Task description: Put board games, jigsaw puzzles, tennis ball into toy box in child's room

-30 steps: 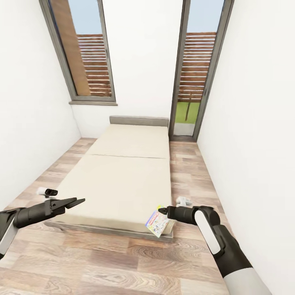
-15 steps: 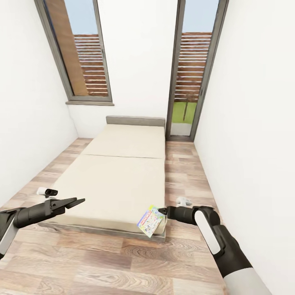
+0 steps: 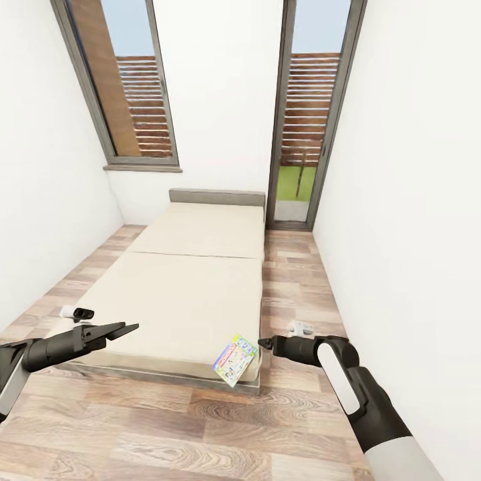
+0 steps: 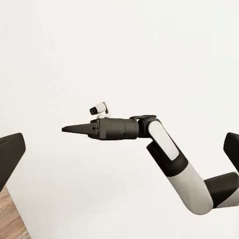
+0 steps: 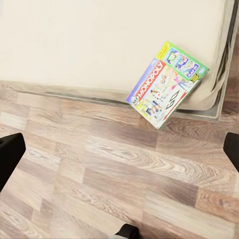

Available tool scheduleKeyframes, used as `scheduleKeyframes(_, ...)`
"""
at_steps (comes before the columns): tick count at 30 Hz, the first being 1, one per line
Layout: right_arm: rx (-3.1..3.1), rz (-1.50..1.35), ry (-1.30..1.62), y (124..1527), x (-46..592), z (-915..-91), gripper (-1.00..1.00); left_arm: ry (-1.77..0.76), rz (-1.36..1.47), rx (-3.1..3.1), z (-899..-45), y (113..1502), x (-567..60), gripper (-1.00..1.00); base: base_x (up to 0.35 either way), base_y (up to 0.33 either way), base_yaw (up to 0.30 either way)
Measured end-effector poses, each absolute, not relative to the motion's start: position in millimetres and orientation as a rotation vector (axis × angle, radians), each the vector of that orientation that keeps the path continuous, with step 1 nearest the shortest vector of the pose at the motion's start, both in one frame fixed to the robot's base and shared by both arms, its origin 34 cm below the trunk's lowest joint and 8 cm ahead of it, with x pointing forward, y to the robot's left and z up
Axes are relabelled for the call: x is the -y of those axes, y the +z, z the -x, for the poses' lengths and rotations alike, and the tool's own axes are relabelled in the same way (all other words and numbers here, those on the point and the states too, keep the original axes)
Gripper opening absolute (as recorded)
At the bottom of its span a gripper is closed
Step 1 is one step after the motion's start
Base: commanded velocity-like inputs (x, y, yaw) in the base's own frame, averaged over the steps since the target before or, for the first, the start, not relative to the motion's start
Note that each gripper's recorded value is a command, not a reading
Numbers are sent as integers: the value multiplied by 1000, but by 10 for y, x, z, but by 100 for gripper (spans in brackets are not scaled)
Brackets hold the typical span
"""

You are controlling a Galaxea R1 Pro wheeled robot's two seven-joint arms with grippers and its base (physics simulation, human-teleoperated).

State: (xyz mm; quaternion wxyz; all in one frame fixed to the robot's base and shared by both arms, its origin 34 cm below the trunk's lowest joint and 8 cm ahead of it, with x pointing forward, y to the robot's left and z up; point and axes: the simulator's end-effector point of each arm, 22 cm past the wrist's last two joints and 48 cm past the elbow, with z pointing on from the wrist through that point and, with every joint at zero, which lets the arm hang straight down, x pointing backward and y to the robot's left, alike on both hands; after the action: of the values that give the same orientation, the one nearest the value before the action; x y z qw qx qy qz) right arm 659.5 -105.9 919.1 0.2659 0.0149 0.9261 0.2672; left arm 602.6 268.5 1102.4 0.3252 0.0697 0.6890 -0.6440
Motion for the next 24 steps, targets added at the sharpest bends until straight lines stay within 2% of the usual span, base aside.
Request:
scheduleKeyframes(6,-2498,-39,723,9206,1056,-6598,100,-1689,-183,-1806,-6025,11029,-2685,100,0,-3,-37)
scheduleKeyframes(16,-2487,-37,724,9264,1059,-6607,100,-1685,-191,-1798,-6015,11078,-2685,100,0,-5,-183)
scheduleKeyframes(24,-2479,-33,722,9312,1055,-6613,100,-1682,-198,-1791,-6005,11123,-2684,100,0,-189,-200)
